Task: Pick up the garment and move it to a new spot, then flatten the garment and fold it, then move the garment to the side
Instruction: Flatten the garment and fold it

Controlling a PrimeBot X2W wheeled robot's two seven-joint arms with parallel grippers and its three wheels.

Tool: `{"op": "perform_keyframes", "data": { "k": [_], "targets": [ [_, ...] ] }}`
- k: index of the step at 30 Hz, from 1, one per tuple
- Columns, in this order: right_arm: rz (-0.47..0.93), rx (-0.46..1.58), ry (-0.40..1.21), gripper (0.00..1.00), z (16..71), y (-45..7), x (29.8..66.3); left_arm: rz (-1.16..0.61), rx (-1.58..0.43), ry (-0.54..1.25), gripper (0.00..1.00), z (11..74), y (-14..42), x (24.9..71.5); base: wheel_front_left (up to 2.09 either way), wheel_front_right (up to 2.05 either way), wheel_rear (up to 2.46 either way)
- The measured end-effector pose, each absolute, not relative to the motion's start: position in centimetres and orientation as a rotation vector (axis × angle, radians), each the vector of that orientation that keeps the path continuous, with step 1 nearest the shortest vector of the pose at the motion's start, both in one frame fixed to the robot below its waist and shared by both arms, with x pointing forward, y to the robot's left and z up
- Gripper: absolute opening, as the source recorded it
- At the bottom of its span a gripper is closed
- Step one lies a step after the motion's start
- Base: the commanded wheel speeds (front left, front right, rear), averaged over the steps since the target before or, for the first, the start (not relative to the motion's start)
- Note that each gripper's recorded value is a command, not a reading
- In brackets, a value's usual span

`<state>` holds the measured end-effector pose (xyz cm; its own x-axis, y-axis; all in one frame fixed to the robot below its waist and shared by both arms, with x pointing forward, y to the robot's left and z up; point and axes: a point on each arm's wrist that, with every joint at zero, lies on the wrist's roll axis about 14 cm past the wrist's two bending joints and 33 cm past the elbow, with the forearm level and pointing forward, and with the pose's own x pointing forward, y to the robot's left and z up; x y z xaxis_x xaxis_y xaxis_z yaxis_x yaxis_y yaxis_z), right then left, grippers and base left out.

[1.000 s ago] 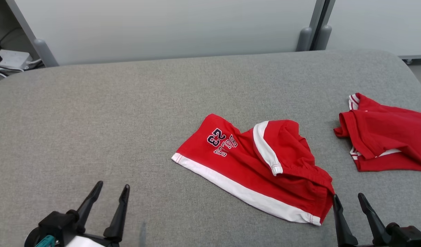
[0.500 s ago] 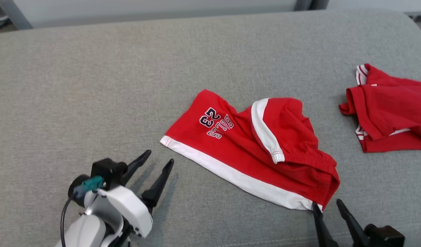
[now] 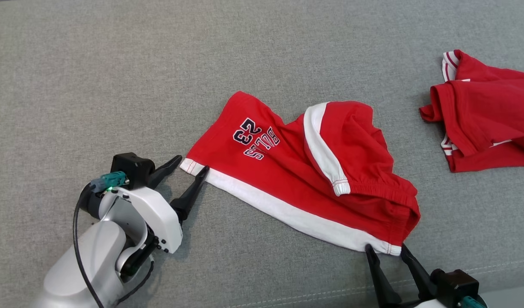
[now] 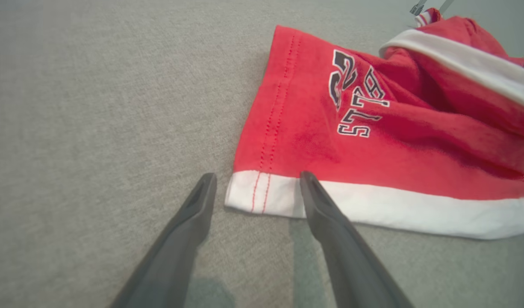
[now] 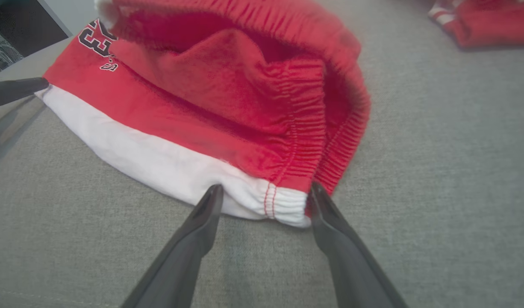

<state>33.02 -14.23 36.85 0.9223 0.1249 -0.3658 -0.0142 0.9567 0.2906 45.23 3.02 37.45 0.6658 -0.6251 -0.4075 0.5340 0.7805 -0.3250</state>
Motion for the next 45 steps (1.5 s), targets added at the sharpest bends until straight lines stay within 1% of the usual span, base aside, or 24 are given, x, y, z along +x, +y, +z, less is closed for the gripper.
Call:
{"op": "perform_keyframes", "data": {
  "k": [18,20,21,22,23,24,25,26,27,31,41,45],
  "targets": [
    [0.109,0.281,0.400,1.00,36.3,-13.3,33.4,-0.648,-0.355,0.672,1.00,37.5,4.1,45.3,0.00,0.00,0.00],
    [0.112,0.280,0.400,1.00,36.4,-13.2,33.4,-0.644,-0.346,0.682,1.00,37.5,4.6,45.4,0.00,0.00,0.00],
    [0.113,0.280,0.399,0.99,36.4,-13.2,33.4,-0.642,-0.348,0.684,1.00,37.5,4.8,45.4,0.00,0.00,0.00],
    [0.113,0.279,0.399,0.95,36.4,-13.2,33.3,-0.643,-0.340,0.686,0.98,37.4,4.9,45.4,0.00,0.00,0.00],
    [0.113,0.280,0.400,0.95,36.4,-13.1,33.3,-0.643,-0.340,0.688,0.93,37.4,5.0,45.4,0.00,0.00,0.00],
    [0.111,0.282,0.399,0.55,36.4,-13.2,33.2,-0.645,-0.342,0.689,0.80,37.5,4.9,45.3,0.00,0.00,0.00],
    [0.109,0.285,0.399,0.31,36.5,-13.2,33.2,-0.649,-0.340,0.691,0.50,37.5,4.8,45.2,0.00,0.00,0.00],
    [0.108,0.286,0.399,0.00,36.5,-13.2,33.1,-0.653,-0.338,0.696,0.02,37.4,4.7,45.1,0.00,0.00,0.00],
    [0.102,0.290,0.399,0.00,36.4,-13.3,33.1,-0.659,-0.338,0.703,0.00,37.3,4.6,44.9,0.00,0.00,0.00],
    [0.091,0.303,0.403,0.00,36.3,-13.5,33.0,-0.686,-0.343,0.737,0.00,36.9,3.8,44.0,0.00,0.00,0.00],
    [0.045,0.303,0.399,0.00,36.7,-14.8,32.2,-0.705,-0.388,0.732,0.00,37.9,3.9,42.6,0.00,0.00,0.00],
    [0.040,0.292,0.378,0.00,37.6,-15.3,33.1,-0.705,-0.399,0.714,0.00,38.9,4.5,42.5,0.00,0.00,0.00]
  ]
}}
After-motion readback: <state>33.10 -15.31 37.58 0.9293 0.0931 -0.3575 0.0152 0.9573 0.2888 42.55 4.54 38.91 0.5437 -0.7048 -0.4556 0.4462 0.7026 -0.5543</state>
